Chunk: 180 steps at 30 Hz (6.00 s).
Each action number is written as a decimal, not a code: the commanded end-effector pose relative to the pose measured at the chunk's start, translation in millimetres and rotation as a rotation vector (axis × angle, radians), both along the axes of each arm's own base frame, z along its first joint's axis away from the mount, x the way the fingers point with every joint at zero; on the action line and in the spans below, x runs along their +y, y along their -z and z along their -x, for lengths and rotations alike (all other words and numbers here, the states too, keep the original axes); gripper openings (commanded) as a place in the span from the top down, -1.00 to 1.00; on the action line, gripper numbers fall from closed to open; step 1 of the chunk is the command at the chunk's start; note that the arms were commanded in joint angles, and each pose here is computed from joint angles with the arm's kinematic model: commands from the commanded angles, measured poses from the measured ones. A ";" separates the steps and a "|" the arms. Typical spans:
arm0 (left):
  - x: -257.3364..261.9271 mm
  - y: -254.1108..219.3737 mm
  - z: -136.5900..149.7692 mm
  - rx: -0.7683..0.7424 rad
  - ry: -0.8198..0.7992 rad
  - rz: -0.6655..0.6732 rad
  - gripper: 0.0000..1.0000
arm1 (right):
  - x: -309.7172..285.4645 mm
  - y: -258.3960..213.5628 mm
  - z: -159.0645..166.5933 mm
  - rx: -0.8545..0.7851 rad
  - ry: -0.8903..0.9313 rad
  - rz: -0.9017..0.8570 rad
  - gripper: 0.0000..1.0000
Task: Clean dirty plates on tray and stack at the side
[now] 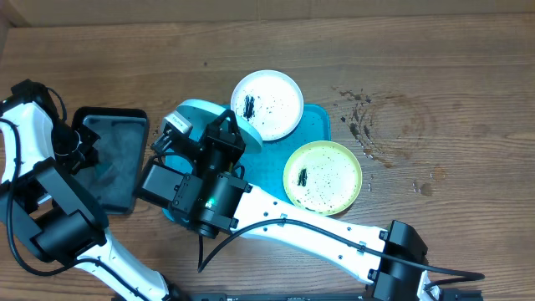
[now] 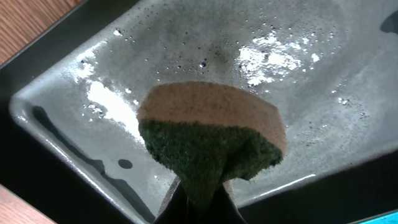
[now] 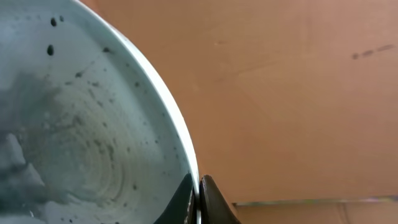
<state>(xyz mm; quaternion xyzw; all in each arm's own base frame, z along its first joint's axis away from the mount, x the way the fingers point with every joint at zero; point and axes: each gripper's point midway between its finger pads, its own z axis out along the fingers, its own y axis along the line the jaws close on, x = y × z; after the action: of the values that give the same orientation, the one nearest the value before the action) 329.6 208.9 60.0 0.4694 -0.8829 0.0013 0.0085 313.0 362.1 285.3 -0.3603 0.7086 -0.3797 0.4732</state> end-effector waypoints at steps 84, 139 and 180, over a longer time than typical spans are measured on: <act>-20.3 0.6 -16.5 -0.097 0.063 0.126 0.92 | -189.9 192.5 -188.0 0.737 0.464 -1.188 -0.38; -39.7 -0.8 -28.4 -0.126 0.166 0.153 0.92 | -54.6 246.3 -109.9 0.978 0.316 -0.916 0.22; -233.0 -87.4 -51.8 -0.276 0.739 0.269 0.91 | -51.1 283.3 -47.2 1.229 0.568 -0.983 0.73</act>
<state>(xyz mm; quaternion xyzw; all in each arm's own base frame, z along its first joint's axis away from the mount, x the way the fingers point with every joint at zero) 384.3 -15.1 159.5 0.1331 -0.9726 0.1801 -0.0618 370.6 310.2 9.7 -0.0735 0.9888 0.1292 0.0137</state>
